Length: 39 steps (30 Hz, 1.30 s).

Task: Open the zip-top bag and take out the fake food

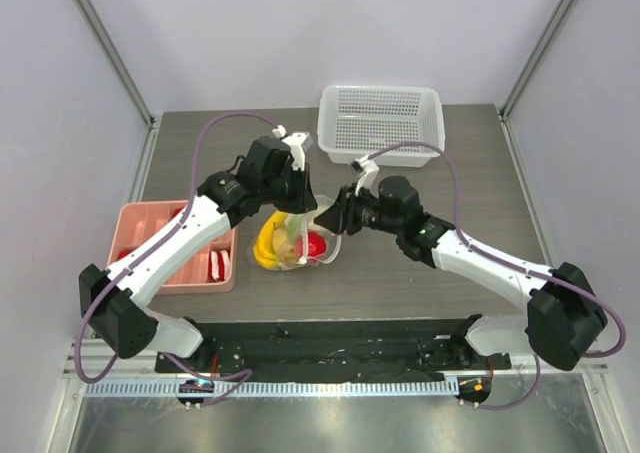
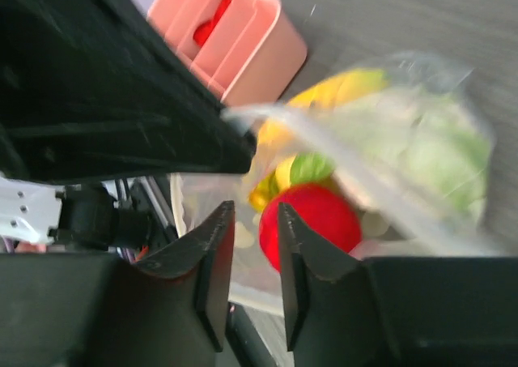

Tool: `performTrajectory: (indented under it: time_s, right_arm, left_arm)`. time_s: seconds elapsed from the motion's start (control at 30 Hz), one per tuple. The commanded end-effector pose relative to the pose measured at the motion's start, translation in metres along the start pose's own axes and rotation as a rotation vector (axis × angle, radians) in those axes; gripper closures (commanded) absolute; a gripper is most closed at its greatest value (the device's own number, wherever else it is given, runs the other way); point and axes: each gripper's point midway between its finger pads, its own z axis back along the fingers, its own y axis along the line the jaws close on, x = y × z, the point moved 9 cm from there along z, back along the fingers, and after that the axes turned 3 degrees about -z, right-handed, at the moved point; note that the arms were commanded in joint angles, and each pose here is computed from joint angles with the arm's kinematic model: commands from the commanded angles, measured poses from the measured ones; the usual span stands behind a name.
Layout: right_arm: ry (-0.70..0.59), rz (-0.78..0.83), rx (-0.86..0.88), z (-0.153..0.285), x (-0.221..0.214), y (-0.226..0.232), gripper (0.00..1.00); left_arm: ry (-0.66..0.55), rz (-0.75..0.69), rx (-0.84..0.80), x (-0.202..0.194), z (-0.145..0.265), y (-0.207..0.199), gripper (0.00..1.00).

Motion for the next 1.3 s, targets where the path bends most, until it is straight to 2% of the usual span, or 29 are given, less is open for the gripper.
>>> performTrajectory:
  time_s: [0.0,0.13,0.17,0.27,0.4,0.6,0.67,0.87,1.27]
  right_arm:
    - [-0.026,0.070,-0.010,-0.004,-0.012,0.015,0.69]
    - [-0.020,0.123,-0.064,0.002,-0.024,0.004,0.61]
    - [-0.011,0.139,-0.064,0.000,-0.025,0.003,0.52]
    - [0.000,0.175,-0.066,-0.013,-0.031,-0.007,0.41]
    - [0.004,0.238,-0.070,-0.027,-0.038,-0.015,0.34]
    - [0.002,0.322,-0.069,-0.018,-0.053,-0.024,0.21]
    - [0.008,0.344,-0.079,-0.013,-0.058,-0.027,0.13]
    - [0.046,0.357,-0.065,-0.017,-0.074,-0.038,0.09]
    - [0.035,0.350,-0.054,-0.034,-0.090,-0.048,0.04]
  left_arm:
    - [-0.132,-0.014,-0.090,0.019,0.017,-0.014,1.00]
    - [-0.136,-0.024,-0.115,0.019,0.018,-0.016,1.00]
    - [-0.134,-0.027,-0.133,0.020,0.018,-0.017,1.00]
    - [-0.130,-0.040,-0.149,0.020,0.017,-0.018,1.00]
    - [-0.132,-0.044,-0.139,0.017,0.016,-0.016,1.00]
    - [-0.162,-0.074,-0.150,0.017,0.019,-0.015,1.00]
    - [-0.156,-0.073,-0.159,0.016,0.017,-0.013,1.00]
    - [-0.118,0.002,-0.225,0.009,0.007,-0.006,1.00]
    - [-0.084,0.052,-0.206,-0.006,-0.003,0.002,1.00]
